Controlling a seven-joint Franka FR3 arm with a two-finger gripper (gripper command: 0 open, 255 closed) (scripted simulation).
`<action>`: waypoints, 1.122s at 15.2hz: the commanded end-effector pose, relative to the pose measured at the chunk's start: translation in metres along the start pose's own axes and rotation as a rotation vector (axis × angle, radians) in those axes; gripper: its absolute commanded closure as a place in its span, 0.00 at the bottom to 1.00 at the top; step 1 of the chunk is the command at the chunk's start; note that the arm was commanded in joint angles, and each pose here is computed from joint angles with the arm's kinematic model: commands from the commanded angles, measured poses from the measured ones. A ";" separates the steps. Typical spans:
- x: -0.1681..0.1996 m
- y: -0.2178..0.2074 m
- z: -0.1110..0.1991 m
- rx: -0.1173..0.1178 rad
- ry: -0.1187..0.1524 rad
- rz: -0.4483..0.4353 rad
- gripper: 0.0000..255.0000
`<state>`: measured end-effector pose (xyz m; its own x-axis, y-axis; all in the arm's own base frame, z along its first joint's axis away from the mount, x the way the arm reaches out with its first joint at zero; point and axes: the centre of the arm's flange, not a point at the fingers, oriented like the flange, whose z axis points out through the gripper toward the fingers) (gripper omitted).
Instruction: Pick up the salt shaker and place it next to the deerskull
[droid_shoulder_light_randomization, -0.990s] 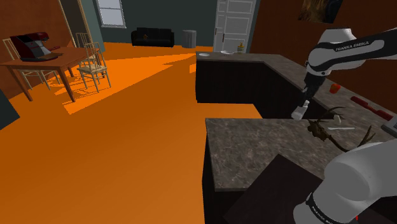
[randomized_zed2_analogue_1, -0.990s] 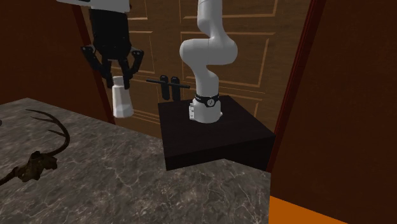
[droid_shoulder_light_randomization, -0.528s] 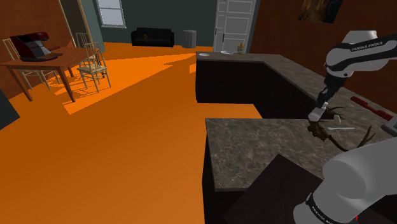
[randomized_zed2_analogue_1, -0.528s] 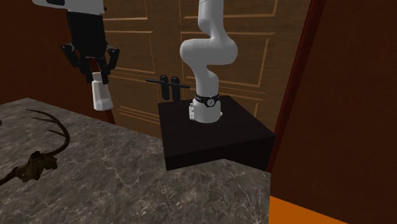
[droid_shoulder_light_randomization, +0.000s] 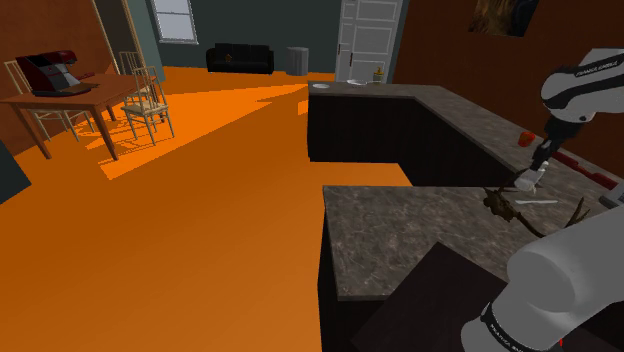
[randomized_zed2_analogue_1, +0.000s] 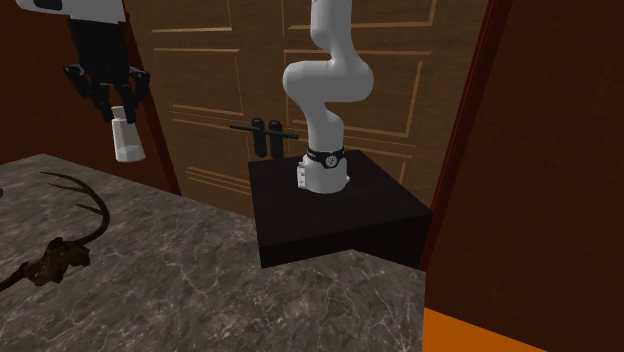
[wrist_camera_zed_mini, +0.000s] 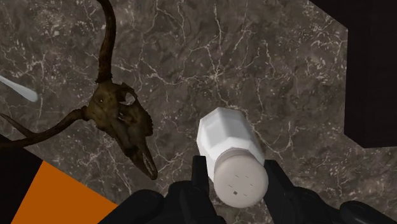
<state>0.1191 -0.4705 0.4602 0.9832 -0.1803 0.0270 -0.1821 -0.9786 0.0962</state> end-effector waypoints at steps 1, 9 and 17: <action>-0.015 0.021 0.004 -0.001 -0.001 -0.002 1.00; -0.036 0.049 0.033 -0.001 -0.001 -0.002 1.00; -0.037 0.045 0.075 -0.001 -0.001 -0.002 1.00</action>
<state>0.0749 -0.5150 0.3948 0.9838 -0.1776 0.0256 -0.1793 -0.9791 0.0961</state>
